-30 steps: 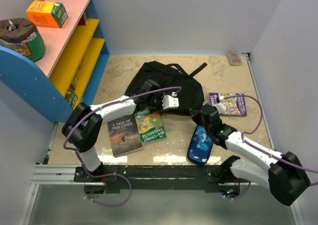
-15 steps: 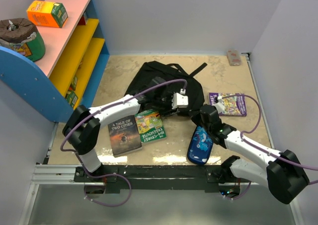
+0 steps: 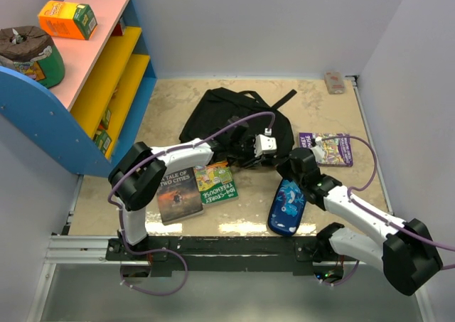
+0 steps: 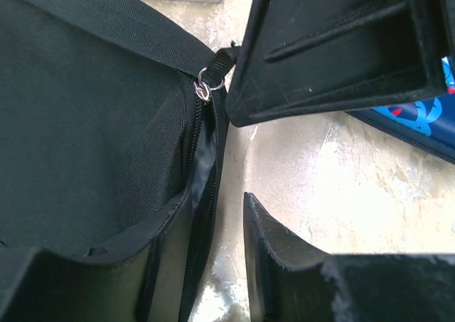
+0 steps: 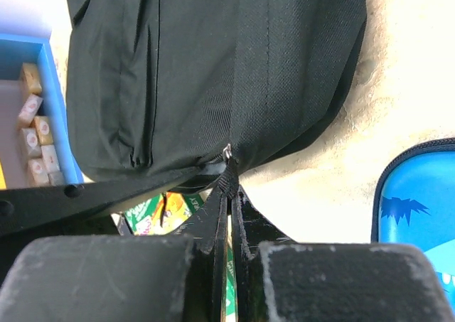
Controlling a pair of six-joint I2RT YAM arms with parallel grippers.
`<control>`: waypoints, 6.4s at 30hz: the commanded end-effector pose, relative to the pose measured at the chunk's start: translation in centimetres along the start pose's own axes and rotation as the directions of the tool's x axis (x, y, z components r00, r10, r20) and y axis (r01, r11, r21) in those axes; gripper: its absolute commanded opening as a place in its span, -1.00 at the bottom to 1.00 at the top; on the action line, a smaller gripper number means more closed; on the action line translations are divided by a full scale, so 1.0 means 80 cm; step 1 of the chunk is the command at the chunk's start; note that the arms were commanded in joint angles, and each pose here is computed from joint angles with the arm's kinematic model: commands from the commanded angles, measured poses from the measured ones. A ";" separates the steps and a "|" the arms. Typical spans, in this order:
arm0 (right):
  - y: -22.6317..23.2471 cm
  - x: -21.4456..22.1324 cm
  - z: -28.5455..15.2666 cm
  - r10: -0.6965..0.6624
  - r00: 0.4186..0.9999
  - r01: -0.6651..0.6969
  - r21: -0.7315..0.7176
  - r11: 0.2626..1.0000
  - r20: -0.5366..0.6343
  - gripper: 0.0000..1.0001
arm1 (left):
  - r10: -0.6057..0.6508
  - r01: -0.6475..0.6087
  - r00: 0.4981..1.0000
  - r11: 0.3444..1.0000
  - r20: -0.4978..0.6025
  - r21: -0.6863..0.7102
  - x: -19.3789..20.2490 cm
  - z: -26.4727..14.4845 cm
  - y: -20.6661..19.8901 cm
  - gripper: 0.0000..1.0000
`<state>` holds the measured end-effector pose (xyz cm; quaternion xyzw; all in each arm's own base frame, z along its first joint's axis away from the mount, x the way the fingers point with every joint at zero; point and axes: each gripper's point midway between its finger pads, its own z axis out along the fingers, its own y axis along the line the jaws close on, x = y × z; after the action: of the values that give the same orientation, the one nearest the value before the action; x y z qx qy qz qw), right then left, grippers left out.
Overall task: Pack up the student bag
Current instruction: Unzip the student bag at the center of the board.
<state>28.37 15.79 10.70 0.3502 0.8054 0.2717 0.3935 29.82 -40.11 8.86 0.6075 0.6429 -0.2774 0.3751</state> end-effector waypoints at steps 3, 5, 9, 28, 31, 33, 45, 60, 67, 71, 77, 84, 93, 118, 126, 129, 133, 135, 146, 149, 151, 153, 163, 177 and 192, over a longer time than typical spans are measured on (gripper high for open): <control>0.025 -0.014 -0.004 0.049 0.999 -0.049 -0.037 0.998 -0.006 -1.00 | 0.026 -0.028 0.995 0.999 0.100 0.017 -0.067 -0.023 -0.003 -0.25; 0.025 -0.013 -0.003 0.051 0.999 -0.051 -0.038 0.998 -0.011 -1.00 | 0.013 -0.019 0.997 0.996 0.071 0.089 -0.060 -0.029 -0.022 -0.30; 0.022 -0.017 -0.001 0.048 0.999 -0.048 -0.030 0.998 -0.009 -1.00 | 0.067 -0.078 0.996 0.973 0.059 0.217 -0.061 -0.045 -0.066 -0.45; 0.024 -0.016 -0.005 0.066 0.997 -0.067 -0.052 0.996 -0.036 -1.00 | 0.143 -0.145 0.987 0.989 0.076 0.020 -0.046 0.015 -0.002 -0.07; 0.024 -0.016 -0.004 0.063 0.997 -0.065 -0.055 0.996 -0.040 -1.00 | 0.160 -0.157 0.983 0.987 0.087 -0.044 -0.049 0.017 0.014 -0.09; 0.025 -0.014 -0.003 0.067 0.997 -0.069 -0.057 0.996 -0.046 -1.00 | 0.167 -0.162 0.982 0.985 0.082 -0.062 -0.045 0.020 0.018 -0.20; 0.022 -0.040 0.007 0.104 0.995 -0.104 -0.041 0.994 -0.009 -1.00 | 0.187 -0.188 0.981 0.981 0.049 0.035 -0.015 0.015 -0.022 -1.00; 0.027 -0.084 0.032 0.100 0.995 -0.100 -0.019 0.995 0.029 -1.00 | 0.254 -0.251 0.967 0.965 -0.025 0.080 0.024 -0.018 -0.057 -1.00; 0.009 -0.058 0.031 0.109 0.993 -0.109 -0.013 0.994 -0.037 -1.00 | 0.157 -0.149 0.986 0.979 0.047 -0.143 -0.066 -0.035 0.006 -0.60; 0.008 -0.057 0.029 0.107 0.993 -0.108 -0.013 0.994 -0.042 -1.00 | 0.153 -0.141 0.985 0.981 0.079 -0.136 -0.096 -0.034 0.013 0.18; 0.008 -0.057 0.025 0.105 0.993 -0.106 -0.018 0.994 -0.045 -1.00 | 0.211 -0.201 0.973 0.974 0.095 -0.105 -0.091 -0.005 0.018 0.29; 0.013 -0.055 0.022 0.103 0.993 -0.105 -0.031 0.994 -0.061 -1.00 | 0.273 -0.273 0.954 0.962 0.121 -0.021 -0.066 0.036 0.007 0.33; 0.012 -0.053 0.020 0.101 0.993 -0.104 -0.036 0.994 -0.068 -1.00 | 0.304 -0.292 0.945 0.951 0.123 -0.104 -0.077 0.046 0.034 0.43; 0.005 -0.060 0.022 0.127 0.992 -0.128 -0.014 0.992 -0.026 -1.00 | 0.279 -0.273 0.953 0.960 0.121 -0.070 -0.049 0.075 0.028 -0.30; -0.002 -0.078 0.049 0.153 0.988 -0.153 0.047 0.987 0.005 -1.00 | 0.287 -0.285 0.954 0.958 0.085 -0.043 -0.039 0.040 0.006 -0.71; -0.005 -0.090 0.059 0.157 0.987 -0.158 0.067 0.985 0.022 -1.00 | 0.307 -0.306 0.950 0.952 0.053 -0.029 -0.026 0.030 -0.005 -0.82; -0.012 -0.117 0.060 0.161 0.984 -0.167 0.080 0.983 0.070 -1.00 | 0.393 -0.393 0.920 0.919 0.004 0.026 -0.005 0.020 -0.037 -0.85; -0.010 -0.132 0.059 0.147 0.984 -0.155 0.075 0.985 0.098 -1.00 | 0.421 -0.420 0.907 0.906 -0.012 0.043 0.003 0.014 -0.049 -0.86; -0.035 -0.170 0.042 0.067 0.986 -0.094 0.181 0.979 0.152 -1.00 | 0.439 -0.432 0.895 0.898 -0.083 0.087 0.029 -0.021 -0.069 -0.87; -0.030 -0.180 0.038 0.044 0.985 -0.075 0.187 0.979 0.169 -1.00 | 0.455 -0.446 0.885 0.889 -0.097 0.101 0.041 -0.025 -0.074 -0.86; -0.030 -0.183 0.044 0.031 0.986 -0.065 0.201 0.978 0.166 -1.00 | 0.473 -0.462 0.875 0.880 -0.102 0.114 0.047 -0.031 -0.077 -0.85; -0.021 -0.195 0.050 0.017 0.983 -0.053 0.199 0.979 0.182 -1.00 | 0.493 -0.479 0.863 0.867 -0.105 0.135 0.052 -0.035 -0.082 -0.83; 0.001 -0.245 0.103 -0.077 0.975 0.017 0.276 0.961 0.210 -1.00 | 0.583 -0.540 0.798 0.805 -0.154 0.245 0.078 -0.070 -0.101 -0.82; 0.037 -0.234 0.149 -0.061 0.984 0.037 0.141 0.989 0.168 -1.00 | 0.660 -0.557 0.728 0.728 -0.187 0.401 0.080 -0.134 -0.115 -0.47; 0.040 -0.156 0.102 -0.089 0.993 0.085 0.047 0.995 0.081 -1.00 | -0.012 -0.001 0.997 0.987 -0.078 -0.158 -0.086 -0.089 -0.005 0.03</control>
<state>41.78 9.89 11.85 0.3311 0.8322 0.2089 0.3927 24.47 -34.00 13.50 0.7340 0.5850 -0.1506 0.3105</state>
